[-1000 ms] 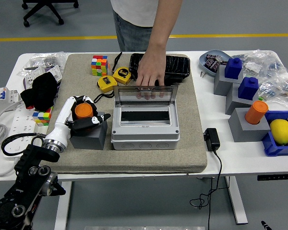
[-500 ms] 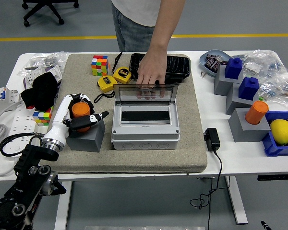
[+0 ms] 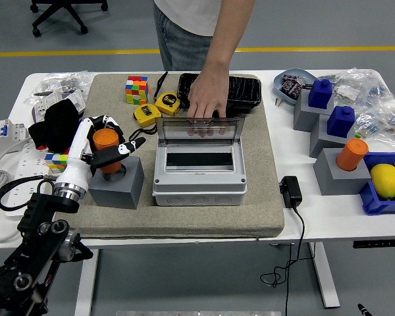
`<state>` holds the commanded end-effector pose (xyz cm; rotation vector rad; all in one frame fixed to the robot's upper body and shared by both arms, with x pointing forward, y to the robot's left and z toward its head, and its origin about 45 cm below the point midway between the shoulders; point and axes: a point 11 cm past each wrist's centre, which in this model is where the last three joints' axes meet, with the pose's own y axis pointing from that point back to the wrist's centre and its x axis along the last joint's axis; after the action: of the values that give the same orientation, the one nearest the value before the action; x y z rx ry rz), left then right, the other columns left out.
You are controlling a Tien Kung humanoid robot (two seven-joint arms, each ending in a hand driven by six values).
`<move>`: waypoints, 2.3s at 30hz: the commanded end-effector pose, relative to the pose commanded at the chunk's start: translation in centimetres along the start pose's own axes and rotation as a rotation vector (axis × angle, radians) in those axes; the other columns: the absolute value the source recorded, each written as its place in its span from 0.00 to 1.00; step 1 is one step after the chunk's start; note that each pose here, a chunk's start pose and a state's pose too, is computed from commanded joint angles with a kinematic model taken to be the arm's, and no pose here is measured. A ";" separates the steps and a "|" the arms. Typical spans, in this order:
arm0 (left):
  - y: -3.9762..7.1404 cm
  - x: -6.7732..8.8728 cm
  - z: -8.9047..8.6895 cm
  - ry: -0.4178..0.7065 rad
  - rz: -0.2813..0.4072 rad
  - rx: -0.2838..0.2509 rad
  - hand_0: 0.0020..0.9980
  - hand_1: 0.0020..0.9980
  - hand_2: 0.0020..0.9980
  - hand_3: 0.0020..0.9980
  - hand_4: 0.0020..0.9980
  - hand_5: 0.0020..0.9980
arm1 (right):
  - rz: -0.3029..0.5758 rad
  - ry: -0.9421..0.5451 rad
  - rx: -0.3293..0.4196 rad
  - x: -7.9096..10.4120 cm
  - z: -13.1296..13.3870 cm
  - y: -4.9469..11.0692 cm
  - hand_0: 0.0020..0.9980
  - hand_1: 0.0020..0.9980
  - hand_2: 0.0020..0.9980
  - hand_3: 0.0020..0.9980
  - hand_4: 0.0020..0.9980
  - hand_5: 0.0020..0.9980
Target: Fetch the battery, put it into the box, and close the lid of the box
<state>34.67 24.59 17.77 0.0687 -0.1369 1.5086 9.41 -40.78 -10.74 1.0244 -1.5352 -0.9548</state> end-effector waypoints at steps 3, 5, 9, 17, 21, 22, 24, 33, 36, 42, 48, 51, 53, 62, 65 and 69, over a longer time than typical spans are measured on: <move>-0.2 -0.1 0.9 -0.012 0.001 -0.025 0.04 0.00 0.06 0.07 1.00 0.00 | 0.000 0.000 -0.001 0.0 0.0 0.0 0.77 0.69 0.71 0.77 1.00 1.00; -0.3 -0.2 1.8 -0.035 -0.002 -0.048 0.03 0.00 0.05 0.06 1.00 0.00 | 0.000 0.002 -0.002 0.0 0.1 0.0 0.77 0.69 0.71 0.77 1.00 1.00; -0.3 -0.8 3.4 -0.079 -0.017 -0.092 0.03 0.00 0.05 0.06 1.00 0.00 | 0.002 0.003 -0.001 0.1 0.0 0.0 0.77 0.69 0.71 0.77 1.00 1.00; 0.1 -2.4 6.3 -0.310 -0.033 -0.215 0.04 0.00 0.02 0.02 1.00 0.16 | 0.002 0.006 -0.001 0.1 0.0 0.0 0.77 0.69 0.71 0.77 1.00 1.00; 0.5 -3.5 7.2 -0.410 -0.048 -0.274 0.04 0.00 0.02 0.02 1.00 0.16 | 0.003 0.006 -0.003 0.2 0.0 0.0 0.77 0.69 0.71 0.77 1.00 1.00; 0.5 -3.7 7.4 -0.421 -0.051 -0.282 0.04 0.00 0.02 0.02 1.00 0.16 | 0.003 0.006 -0.003 0.2 0.1 0.0 0.77 0.69 0.71 0.77 1.00 1.00; 0.7 -4.4 7.9 -0.469 -0.063 -0.315 0.04 0.00 0.02 0.01 1.00 0.19 | 0.004 0.007 -0.004 0.2 0.1 0.0 0.77 0.69 0.71 0.77 1.00 1.00; 1.4 -8.2 8.6 -0.631 -0.167 -0.407 0.04 0.00 0.02 0.01 1.00 0.19 | 0.004 0.008 0.000 0.2 -0.1 0.0 0.77 0.69 0.71 0.77 1.00 1.00; 1.8 -9.6 8.4 -0.673 -0.211 -0.431 0.04 0.00 0.02 0.00 1.00 0.19 | 0.004 0.008 0.000 0.2 -0.1 0.0 0.77 0.69 0.71 0.77 1.00 1.00; 2.5 -12.1 7.8 -0.711 -0.298 -0.466 0.04 0.00 0.02 0.00 1.00 0.19 | 0.005 0.010 -0.001 0.3 0.0 0.0 0.77 0.69 0.71 0.77 1.00 1.00; 2.9 -14.1 6.8 -0.717 -0.375 -0.478 0.05 0.00 0.02 0.00 1.00 0.20 | 0.005 0.012 0.001 0.3 -0.1 0.0 0.77 0.69 0.71 0.77 1.00 1.00; 3.0 -14.8 6.3 -0.718 -0.408 -0.479 0.05 0.00 0.02 0.00 1.00 0.20 | 0.005 0.012 0.002 0.3 -0.2 0.0 0.77 0.69 0.71 0.77 1.00 1.00; 3.0 -15.3 5.9 -0.721 -0.428 -0.480 0.05 0.00 0.01 0.00 1.00 0.20 | 0.005 0.013 0.003 0.3 -0.2 0.0 0.77 0.69 0.71 0.77 1.00 1.00; 1.3 -15.7 4.3 -0.734 -0.430 -0.456 0.05 0.00 0.01 0.00 1.00 0.21 | 0.006 0.018 0.001 0.3 -0.1 0.0 0.77 0.69 0.71 0.77 1.00 1.00; 0.7 -15.8 4.0 -0.736 -0.425 -0.449 0.05 0.00 0.01 0.01 1.00 0.24 | 0.006 0.020 0.000 0.4 -0.1 0.0 0.77 0.69 0.71 0.77 1.00 1.00; 0.0 -15.7 3.5 -0.740 -0.417 -0.433 0.05 0.00 0.01 0.01 1.00 0.24 | 0.006 0.022 0.001 0.4 -0.2 0.0 0.77 0.69 0.71 0.77 1.00 1.00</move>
<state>33.63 8.59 19.11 0.2875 -0.9768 0.9510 9.56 -41.16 -10.59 1.0269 -1.5203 -0.9358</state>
